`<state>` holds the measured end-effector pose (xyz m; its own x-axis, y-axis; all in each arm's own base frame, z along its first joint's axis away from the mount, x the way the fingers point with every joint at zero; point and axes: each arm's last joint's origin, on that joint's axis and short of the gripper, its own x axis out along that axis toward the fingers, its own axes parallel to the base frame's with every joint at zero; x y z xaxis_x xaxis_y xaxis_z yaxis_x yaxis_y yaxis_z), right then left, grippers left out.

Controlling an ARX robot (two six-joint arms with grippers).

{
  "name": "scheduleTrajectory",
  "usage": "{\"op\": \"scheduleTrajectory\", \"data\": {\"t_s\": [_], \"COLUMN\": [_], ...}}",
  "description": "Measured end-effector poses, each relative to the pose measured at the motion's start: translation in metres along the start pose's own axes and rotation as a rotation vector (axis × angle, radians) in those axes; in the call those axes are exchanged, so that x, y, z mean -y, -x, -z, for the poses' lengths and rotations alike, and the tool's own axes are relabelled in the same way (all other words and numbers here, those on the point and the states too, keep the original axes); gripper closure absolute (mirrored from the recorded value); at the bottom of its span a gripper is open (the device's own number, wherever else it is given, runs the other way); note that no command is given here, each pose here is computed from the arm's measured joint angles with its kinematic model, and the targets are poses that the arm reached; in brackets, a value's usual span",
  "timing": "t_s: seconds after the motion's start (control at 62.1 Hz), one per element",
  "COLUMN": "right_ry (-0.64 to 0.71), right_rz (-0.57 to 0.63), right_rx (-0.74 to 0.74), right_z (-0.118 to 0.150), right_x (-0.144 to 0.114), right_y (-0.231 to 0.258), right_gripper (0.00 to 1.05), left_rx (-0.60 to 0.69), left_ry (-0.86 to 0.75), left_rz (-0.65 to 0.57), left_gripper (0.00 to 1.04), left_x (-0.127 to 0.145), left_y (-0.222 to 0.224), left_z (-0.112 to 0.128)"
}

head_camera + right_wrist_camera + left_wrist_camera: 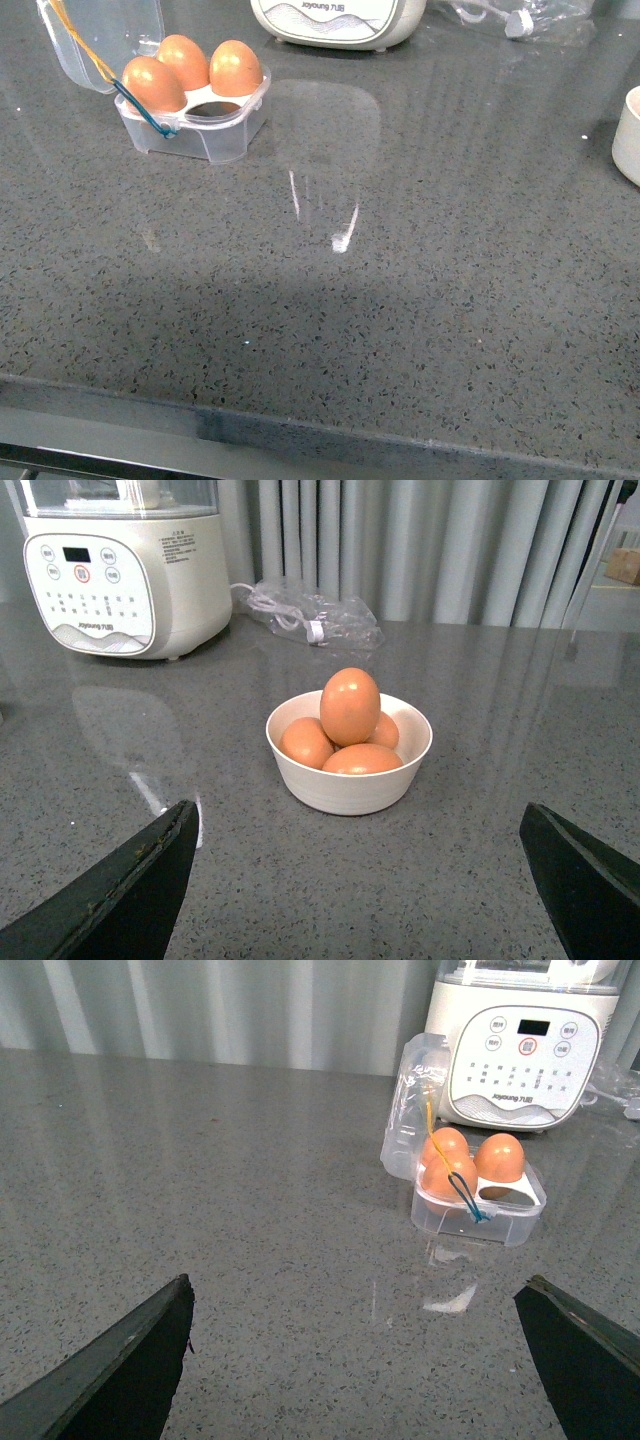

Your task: Put egg into box

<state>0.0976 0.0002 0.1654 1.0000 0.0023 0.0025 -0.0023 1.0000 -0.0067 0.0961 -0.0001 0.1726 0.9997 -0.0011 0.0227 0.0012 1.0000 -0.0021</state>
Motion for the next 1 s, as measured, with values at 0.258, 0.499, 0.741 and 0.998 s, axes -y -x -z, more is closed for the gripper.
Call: {"op": "scheduleTrajectory", "data": {"t_s": [0.258,0.499,0.741,0.998], "right_ry": [0.000,0.000,0.000,-0.019], "right_rz": [0.000,0.000,0.000,-0.034], "right_rx": [0.000,0.000,0.000,-0.142], "right_z": [0.000,0.000,0.000,-0.006], "right_x": [0.000,0.000,0.000,0.007], "right_y": [0.000,0.000,0.000,-0.014], "right_gripper": [0.07,0.07,0.07,0.07], "left_rx": [0.000,0.000,0.000,0.000], "left_ry": [0.000,0.000,0.000,0.000], "left_rz": [0.000,0.000,0.000,0.000], "left_gripper": [0.07,0.07,0.07,0.07], "left_x": [0.000,0.000,0.000,0.000], "left_y": [0.000,0.000,0.000,0.000], "left_z": [0.000,0.000,0.000,0.000]}}
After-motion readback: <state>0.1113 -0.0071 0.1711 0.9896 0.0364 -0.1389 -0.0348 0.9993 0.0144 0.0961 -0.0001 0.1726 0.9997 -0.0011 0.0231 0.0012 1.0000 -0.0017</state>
